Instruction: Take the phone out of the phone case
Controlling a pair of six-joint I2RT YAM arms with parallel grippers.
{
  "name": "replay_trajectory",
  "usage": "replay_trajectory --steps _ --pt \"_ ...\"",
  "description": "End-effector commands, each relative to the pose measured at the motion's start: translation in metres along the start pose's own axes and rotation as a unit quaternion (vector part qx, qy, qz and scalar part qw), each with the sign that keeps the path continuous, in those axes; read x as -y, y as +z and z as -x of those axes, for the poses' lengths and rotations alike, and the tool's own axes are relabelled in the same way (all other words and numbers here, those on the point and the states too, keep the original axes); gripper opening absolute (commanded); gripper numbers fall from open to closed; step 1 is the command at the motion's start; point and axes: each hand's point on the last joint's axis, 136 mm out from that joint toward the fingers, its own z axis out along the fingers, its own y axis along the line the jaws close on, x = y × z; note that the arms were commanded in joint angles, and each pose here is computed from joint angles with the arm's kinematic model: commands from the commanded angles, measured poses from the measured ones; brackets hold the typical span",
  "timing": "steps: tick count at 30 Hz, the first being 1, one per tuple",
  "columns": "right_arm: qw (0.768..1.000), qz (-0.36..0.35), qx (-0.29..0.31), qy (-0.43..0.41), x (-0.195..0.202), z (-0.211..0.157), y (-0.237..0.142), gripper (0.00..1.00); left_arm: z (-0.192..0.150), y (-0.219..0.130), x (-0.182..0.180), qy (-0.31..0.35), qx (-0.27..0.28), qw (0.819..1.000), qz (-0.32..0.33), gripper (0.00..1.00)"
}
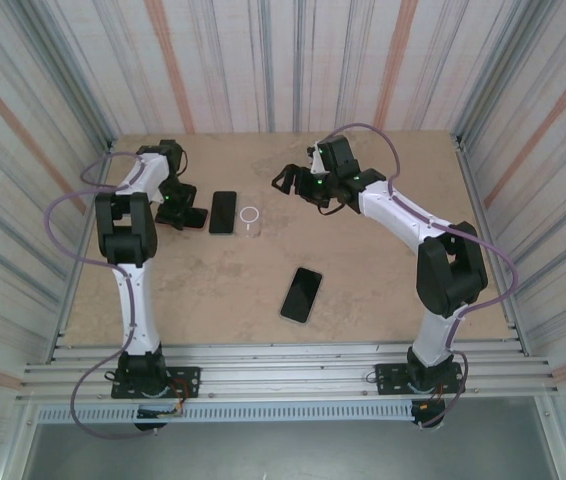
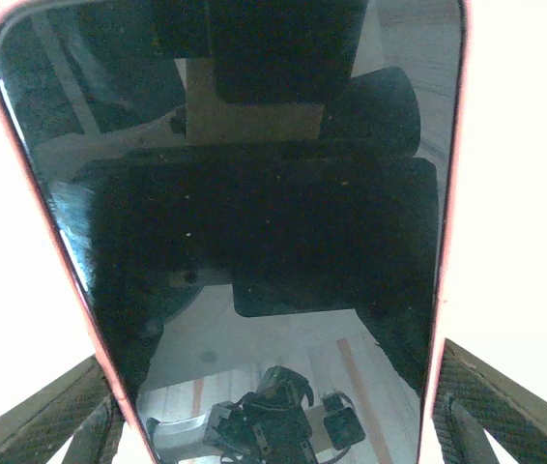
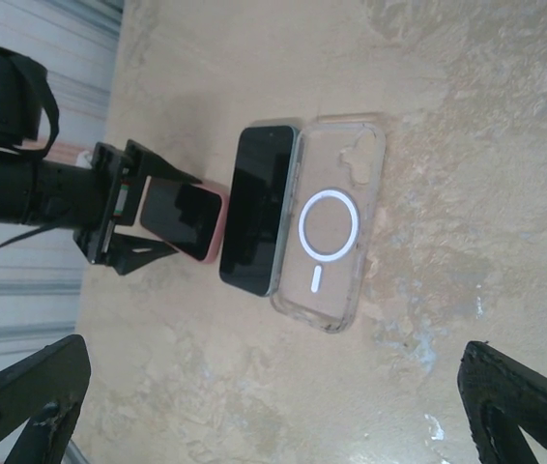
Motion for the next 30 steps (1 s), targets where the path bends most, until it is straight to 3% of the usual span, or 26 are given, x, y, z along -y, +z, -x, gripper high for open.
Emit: replay_trajectory --steps 1,15,30 --pt "1.0 0.012 -0.008 0.021 0.002 -0.005 0.002 1.0 0.0 -0.021 -0.013 0.003 0.001 1.0 0.003 0.59" --pt "0.995 0.084 -0.005 0.048 -0.029 -0.021 0.02 0.95 -0.027 -0.106 -0.009 0.045 -0.013 0.988 -0.146 0.55" --pt "0.984 0.177 -0.026 0.013 -0.095 -0.023 0.066 0.74 -0.099 -0.16 -0.018 0.12 -0.042 0.964 -0.235 0.53"
